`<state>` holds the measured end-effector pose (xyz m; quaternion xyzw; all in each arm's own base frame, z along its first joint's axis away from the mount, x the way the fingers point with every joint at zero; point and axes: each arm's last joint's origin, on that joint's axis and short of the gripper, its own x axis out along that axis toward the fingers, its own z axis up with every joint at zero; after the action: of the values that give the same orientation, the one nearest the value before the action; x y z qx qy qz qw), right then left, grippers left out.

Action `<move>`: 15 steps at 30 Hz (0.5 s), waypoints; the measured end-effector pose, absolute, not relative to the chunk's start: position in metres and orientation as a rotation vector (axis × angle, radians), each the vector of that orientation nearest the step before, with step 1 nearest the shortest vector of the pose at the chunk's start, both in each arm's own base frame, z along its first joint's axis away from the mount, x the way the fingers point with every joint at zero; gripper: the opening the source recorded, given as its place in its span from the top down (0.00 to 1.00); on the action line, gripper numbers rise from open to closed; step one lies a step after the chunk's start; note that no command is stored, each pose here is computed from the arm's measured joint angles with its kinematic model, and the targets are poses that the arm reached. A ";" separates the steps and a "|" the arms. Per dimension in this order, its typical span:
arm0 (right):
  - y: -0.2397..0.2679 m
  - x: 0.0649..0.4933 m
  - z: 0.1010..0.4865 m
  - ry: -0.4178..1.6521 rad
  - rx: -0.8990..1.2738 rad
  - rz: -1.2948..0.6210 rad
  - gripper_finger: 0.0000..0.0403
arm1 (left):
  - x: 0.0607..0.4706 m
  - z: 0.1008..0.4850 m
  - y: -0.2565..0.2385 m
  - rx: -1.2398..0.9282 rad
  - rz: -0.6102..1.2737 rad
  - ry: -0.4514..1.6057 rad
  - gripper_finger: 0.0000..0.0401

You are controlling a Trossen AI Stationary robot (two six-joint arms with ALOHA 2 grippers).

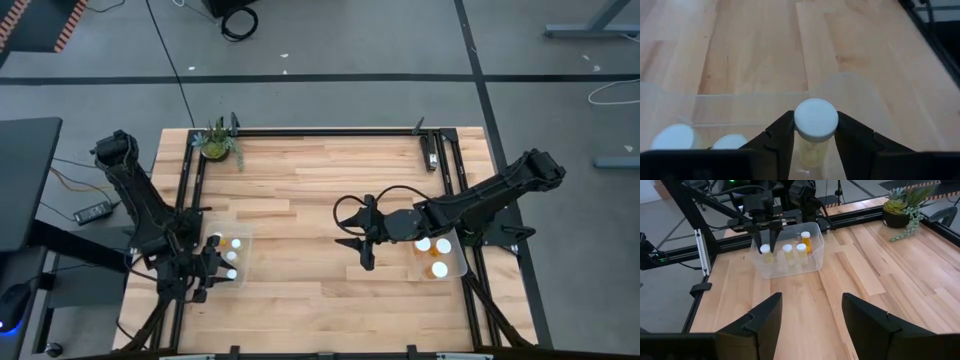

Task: Pick and place medicine bottles into bin by pill shape (circle, oval)
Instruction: Put the small light yellow pill bottle into the left transparent bin

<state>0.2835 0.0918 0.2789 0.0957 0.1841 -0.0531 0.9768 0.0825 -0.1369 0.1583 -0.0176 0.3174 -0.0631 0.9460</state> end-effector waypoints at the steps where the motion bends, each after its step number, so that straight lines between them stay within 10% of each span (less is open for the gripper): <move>1: 0.092 0.284 0.279 0.371 0.194 -0.107 0.47 | 0.082 0.158 -0.136 -0.026 -0.125 0.652 0.66; 15: 0.094 0.283 0.279 0.369 0.193 -0.100 0.47 | 0.078 0.151 -0.129 0.037 -0.104 0.743 0.65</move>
<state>0.2830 0.0936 0.2791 0.0958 0.1832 -0.0499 0.9771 0.0777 -0.1286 0.1512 0.0182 0.3629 -0.0510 0.9303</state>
